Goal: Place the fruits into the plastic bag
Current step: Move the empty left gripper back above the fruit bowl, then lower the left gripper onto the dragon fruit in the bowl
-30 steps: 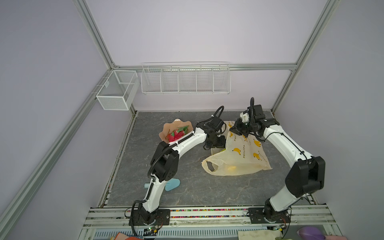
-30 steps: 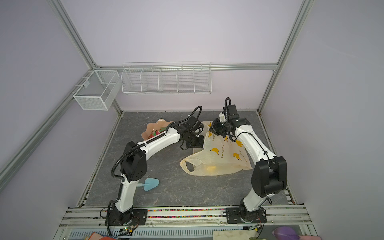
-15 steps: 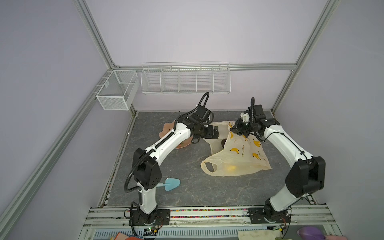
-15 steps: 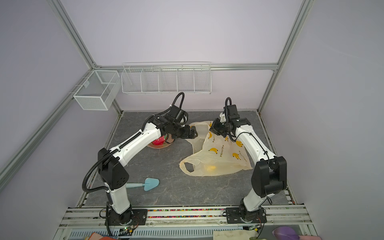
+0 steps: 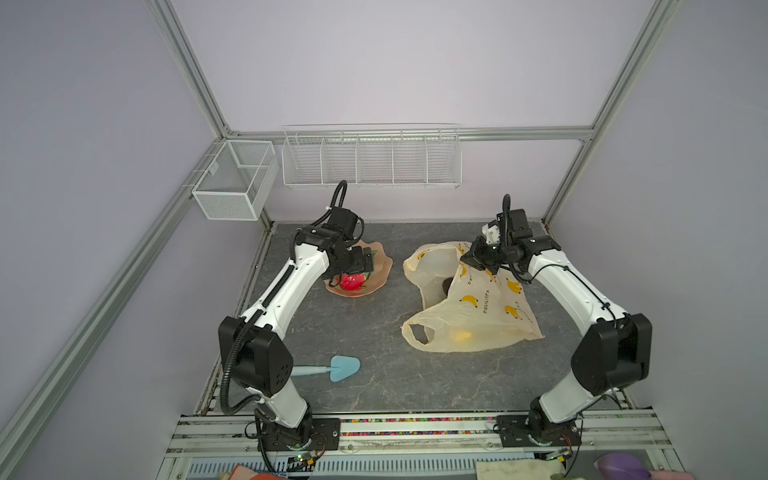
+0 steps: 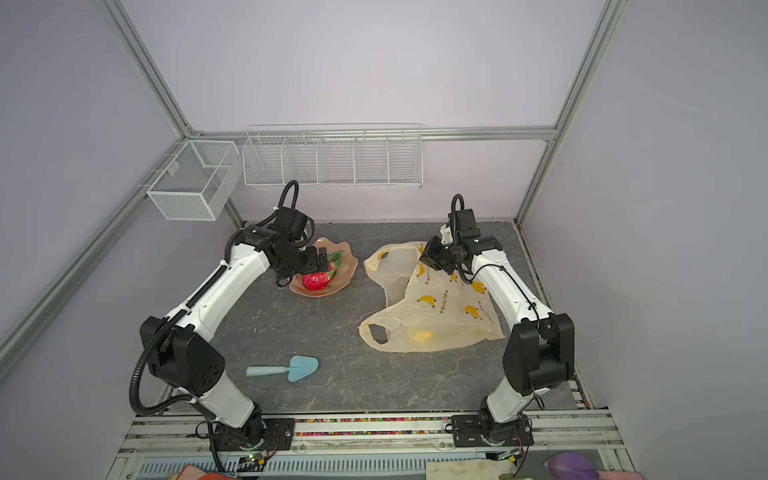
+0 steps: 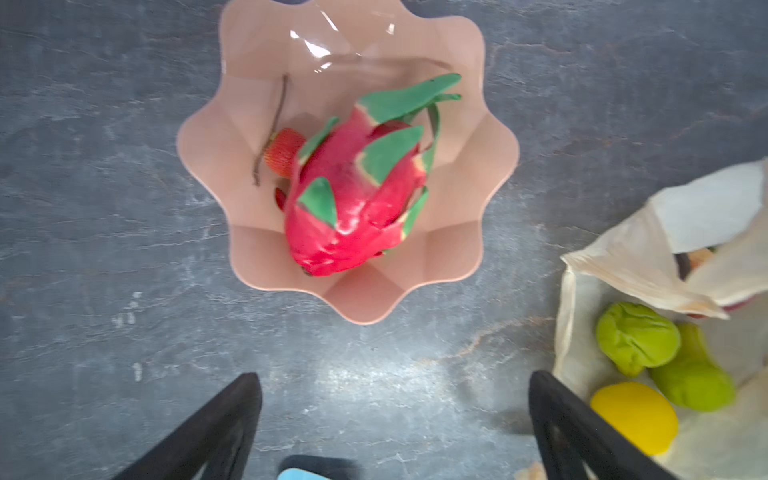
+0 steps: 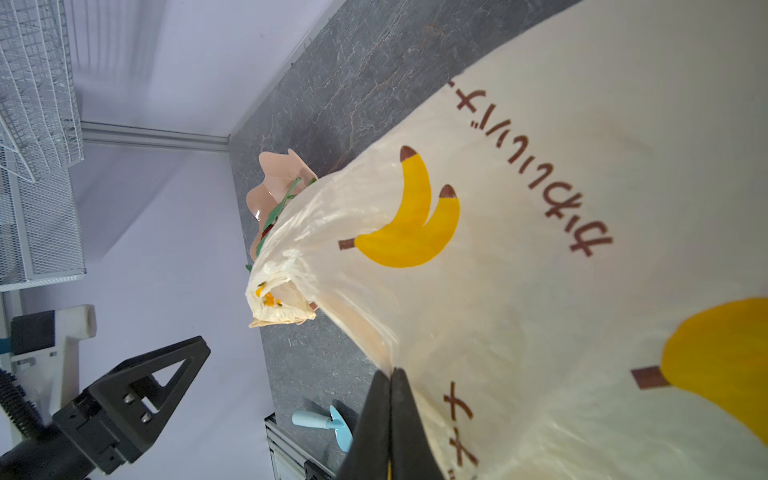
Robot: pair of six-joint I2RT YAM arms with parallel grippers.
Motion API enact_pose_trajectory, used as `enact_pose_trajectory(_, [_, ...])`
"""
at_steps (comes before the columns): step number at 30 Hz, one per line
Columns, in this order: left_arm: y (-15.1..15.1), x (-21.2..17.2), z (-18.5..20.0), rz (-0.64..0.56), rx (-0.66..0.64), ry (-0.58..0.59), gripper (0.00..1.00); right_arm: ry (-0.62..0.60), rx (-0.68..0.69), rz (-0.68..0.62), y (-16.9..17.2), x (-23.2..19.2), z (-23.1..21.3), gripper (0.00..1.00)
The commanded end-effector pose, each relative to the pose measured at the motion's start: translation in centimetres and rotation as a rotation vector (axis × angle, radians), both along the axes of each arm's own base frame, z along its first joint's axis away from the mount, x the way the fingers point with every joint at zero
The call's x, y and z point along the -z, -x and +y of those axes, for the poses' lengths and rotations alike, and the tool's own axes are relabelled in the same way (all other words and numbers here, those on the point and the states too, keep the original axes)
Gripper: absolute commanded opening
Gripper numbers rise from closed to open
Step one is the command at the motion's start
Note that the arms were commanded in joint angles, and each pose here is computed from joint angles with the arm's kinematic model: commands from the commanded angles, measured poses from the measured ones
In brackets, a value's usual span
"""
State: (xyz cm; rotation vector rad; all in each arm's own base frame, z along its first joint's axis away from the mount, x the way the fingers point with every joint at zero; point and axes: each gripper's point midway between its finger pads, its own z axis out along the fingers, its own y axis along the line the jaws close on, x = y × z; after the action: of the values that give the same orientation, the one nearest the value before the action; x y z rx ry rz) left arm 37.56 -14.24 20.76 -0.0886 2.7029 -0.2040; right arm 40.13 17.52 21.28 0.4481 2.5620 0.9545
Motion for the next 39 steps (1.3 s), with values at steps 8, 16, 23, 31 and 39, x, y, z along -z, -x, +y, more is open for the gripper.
enact_pose_trajectory(8, [-4.0,1.9,5.2,0.030,-0.146,0.044,0.94,0.014,-0.003,-0.020,0.6,-1.0,-0.5,0.07])
enact_pose_trajectory(16, [-6.2,4.0,3.0,0.047,0.062,0.052,0.99,0.017,-0.007,-0.022,0.2,-1.2,-0.5,0.07])
enact_pose_trajectory(23, [-6.8,6.2,2.3,0.090,0.255,-0.048,1.00,0.016,-0.013,-0.013,0.0,-1.0,-0.3,0.07])
enact_pose_trajectory(31, [-6.7,9.3,0.3,0.159,0.436,-0.142,1.00,0.023,-0.029,-0.003,-0.3,-0.9,-0.2,0.07])
enact_pose_trajectory(39, [-6.8,12.3,0.2,0.230,0.459,-0.186,1.00,0.037,-0.033,-0.001,-0.4,-1.0,-0.4,0.07])
